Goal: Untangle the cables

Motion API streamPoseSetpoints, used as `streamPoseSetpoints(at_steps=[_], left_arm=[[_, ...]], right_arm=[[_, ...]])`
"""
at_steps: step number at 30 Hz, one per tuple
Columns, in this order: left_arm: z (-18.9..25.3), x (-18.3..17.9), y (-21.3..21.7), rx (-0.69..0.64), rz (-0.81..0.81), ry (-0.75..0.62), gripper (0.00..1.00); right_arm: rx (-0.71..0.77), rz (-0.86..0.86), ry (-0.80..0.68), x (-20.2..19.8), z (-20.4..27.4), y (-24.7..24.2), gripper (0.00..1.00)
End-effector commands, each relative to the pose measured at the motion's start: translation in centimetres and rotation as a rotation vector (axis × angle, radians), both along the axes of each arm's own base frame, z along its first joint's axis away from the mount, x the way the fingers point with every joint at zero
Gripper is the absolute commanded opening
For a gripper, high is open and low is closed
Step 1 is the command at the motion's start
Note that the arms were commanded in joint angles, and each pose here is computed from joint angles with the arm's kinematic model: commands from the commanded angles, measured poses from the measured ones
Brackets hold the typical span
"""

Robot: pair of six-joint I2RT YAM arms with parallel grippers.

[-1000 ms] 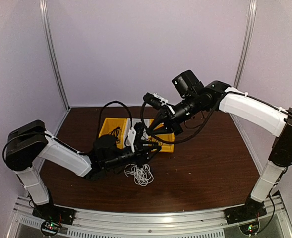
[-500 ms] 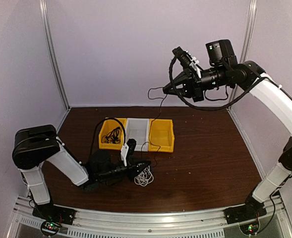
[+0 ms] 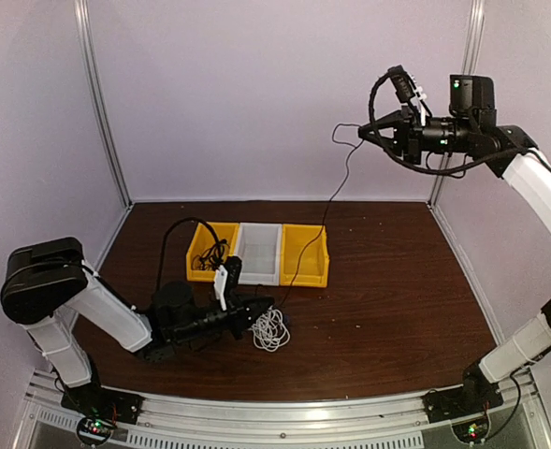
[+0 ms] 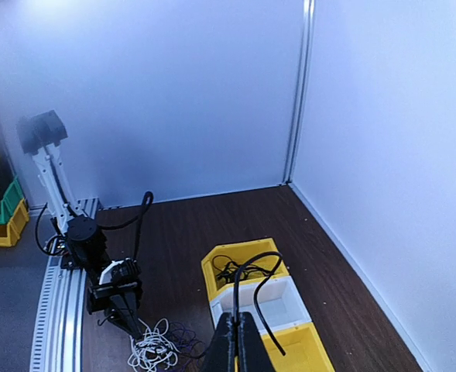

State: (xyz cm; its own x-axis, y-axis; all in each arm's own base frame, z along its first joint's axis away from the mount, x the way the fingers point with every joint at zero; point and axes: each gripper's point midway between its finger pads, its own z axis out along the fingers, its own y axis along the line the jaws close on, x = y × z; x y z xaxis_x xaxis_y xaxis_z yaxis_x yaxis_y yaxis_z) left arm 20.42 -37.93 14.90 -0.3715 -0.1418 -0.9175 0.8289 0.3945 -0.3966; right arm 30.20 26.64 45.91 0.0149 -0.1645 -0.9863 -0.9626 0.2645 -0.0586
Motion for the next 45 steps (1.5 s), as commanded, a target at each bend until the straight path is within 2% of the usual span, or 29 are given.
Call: streamPoseSetpoints(at_steps=[1, 6, 14, 21, 24, 28, 36, 41, 45], left_arm=[[3.7, 0.4, 0.7, -0.038, 0.042, -0.072, 0.0], [9.4, 1.1, 0.3, -0.048, 0.067, -0.171, 0.0], [14.7, 5.9, 1.7, 0.157, 0.271, -0.207, 0.0], [21.2, 9.3, 6.0, 0.189, 0.416, -0.257, 0.0], [23.5, 10.9, 8.1, 0.194, 0.474, -0.255, 0.0], [25.7, 12.1, 9.9, 0.222, 0.529, -0.261, 0.0], [30.2, 13.5, 13.5, 0.277, 0.676, -0.297, 0.0], [33.4, 14.8, 15.5, 0.305, 0.766, -0.336, 0.0], [34.1, 16.1, 16.6, 0.346, 0.812, -0.338, 0.0]], right_arm=[[0.04, -0.14, -0.073, 2.0, 0.9, -2.1, 0.0], [-0.023, -0.043, 0.044, 1.4, -5.7, -0.7, 0.0], [-0.131, 0.065, 0.15, -0.7, -13.3, 2.0, 0.0], [-0.131, 0.203, 0.26, -2.1, -14.9, 3.5, 0.39], [-0.148, 0.193, 0.258, -2.2, -15.4, 3.3, 0.47], [-0.186, 0.172, 0.254, -2.4, -16.6, 2.0, 0.51], [-0.265, 0.006, 0.21, -2.5, -21.2, -2.3, 0.52], [-0.33, -0.102, 0.154, -2.5, -25.9, -4.8, 0.56], [-0.387, -0.174, 0.113, -1.5, -27.5, -6.0, 0.57]])
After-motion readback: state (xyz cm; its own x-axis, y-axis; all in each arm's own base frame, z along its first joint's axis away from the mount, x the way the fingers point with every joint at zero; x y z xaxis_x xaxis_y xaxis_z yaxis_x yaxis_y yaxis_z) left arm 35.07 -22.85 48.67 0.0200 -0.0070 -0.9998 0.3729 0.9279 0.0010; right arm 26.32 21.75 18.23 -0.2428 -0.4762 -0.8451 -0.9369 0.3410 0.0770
